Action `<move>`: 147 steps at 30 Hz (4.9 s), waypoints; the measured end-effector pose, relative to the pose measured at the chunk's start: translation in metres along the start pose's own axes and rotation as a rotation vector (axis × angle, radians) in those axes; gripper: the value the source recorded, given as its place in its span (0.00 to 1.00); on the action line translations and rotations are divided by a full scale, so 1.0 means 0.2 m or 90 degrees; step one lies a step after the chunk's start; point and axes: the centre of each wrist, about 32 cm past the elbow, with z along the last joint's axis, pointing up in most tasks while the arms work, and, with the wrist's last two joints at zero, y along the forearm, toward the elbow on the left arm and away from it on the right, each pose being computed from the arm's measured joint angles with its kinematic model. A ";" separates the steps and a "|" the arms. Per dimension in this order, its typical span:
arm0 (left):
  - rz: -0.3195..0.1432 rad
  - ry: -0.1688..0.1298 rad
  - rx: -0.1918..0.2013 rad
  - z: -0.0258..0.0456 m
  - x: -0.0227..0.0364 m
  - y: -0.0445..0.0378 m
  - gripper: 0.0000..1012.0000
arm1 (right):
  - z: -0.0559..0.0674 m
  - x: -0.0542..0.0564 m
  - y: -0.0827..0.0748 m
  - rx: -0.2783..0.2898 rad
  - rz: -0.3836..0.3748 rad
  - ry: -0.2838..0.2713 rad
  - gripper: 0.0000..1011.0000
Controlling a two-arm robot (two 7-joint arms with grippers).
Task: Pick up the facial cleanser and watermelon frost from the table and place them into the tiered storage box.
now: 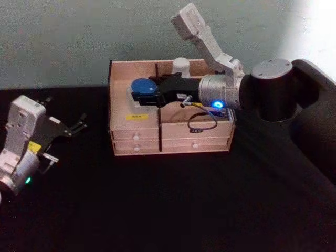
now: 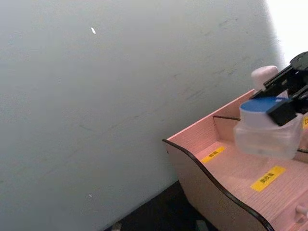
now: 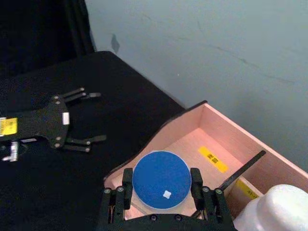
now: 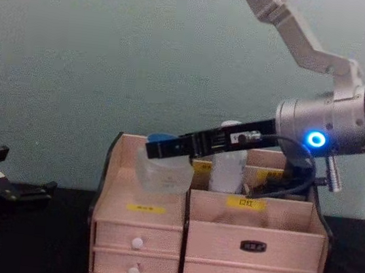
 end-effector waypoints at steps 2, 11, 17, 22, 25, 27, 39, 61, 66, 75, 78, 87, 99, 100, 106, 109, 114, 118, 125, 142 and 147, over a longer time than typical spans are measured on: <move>0.000 0.000 0.000 0.000 0.000 0.000 0.99 | -0.01 0.00 0.01 -0.004 -0.003 0.003 0.71; 0.000 0.000 0.000 0.000 0.000 0.000 0.99 | -0.02 0.03 0.06 -0.017 -0.013 0.022 0.71; 0.000 0.000 0.000 0.000 0.000 0.000 0.99 | -0.03 0.04 0.09 -0.021 -0.012 0.028 0.71; 0.000 0.000 0.000 0.000 0.000 0.000 0.99 | -0.04 0.05 0.10 -0.024 -0.011 0.029 0.71; 0.000 0.000 0.000 0.000 0.000 0.000 0.99 | -0.04 0.04 0.10 -0.026 -0.012 0.029 0.71; 0.000 0.000 0.000 0.000 0.000 0.000 0.99 | -0.04 0.04 0.10 -0.027 -0.013 0.027 0.71; 0.000 0.000 0.000 0.000 0.000 0.000 0.99 | -0.04 0.04 0.10 -0.027 -0.014 0.027 0.71; 0.000 0.000 0.000 0.000 0.000 0.000 0.99 | -0.04 0.04 0.10 -0.026 -0.013 0.029 0.99; 0.000 0.000 0.000 0.000 0.000 0.000 0.99 | -0.04 0.04 0.10 -0.026 -0.012 0.029 0.99; 0.000 0.000 0.000 0.000 0.000 0.000 0.99 | -0.03 0.04 0.05 0.007 0.000 0.045 0.99; 0.000 0.000 0.000 0.000 0.000 0.000 0.99 | -0.03 0.04 0.03 0.030 0.004 0.047 0.99; 0.000 0.000 0.000 0.000 0.000 0.000 0.99 | -0.06 0.04 -0.06 0.119 0.001 0.052 0.99; 0.000 0.000 0.000 0.000 0.000 0.000 0.99 | -0.13 0.04 -0.18 0.213 -0.067 0.044 0.99; 0.000 0.000 0.000 0.000 0.000 0.000 0.99 | -0.14 0.05 -0.19 0.216 -0.078 0.044 0.99; 0.000 0.000 0.000 0.000 0.000 0.000 0.99 | -0.22 0.06 -0.23 0.230 -0.163 0.052 0.99; 0.000 0.000 0.000 0.000 0.000 0.000 0.99 | -0.26 0.08 -0.25 0.237 -0.209 0.057 0.99; 0.000 0.000 0.000 0.000 0.000 0.000 0.99 | -0.34 0.09 -0.28 0.249 -0.287 0.058 0.99; 0.000 0.000 0.000 0.000 0.000 0.000 0.99 | -0.38 0.09 -0.29 0.256 -0.334 0.054 0.99; 0.000 0.000 0.000 0.000 0.000 0.000 0.99 | -0.48 0.08 -0.29 0.249 -0.422 0.048 0.99; 0.000 0.000 0.000 0.000 0.000 0.000 0.99 | -0.68 0.08 -0.30 0.190 -0.486 0.093 0.99; 0.000 0.000 0.000 0.000 0.000 0.000 0.99 | -0.71 0.07 -0.29 0.172 -0.482 0.098 0.99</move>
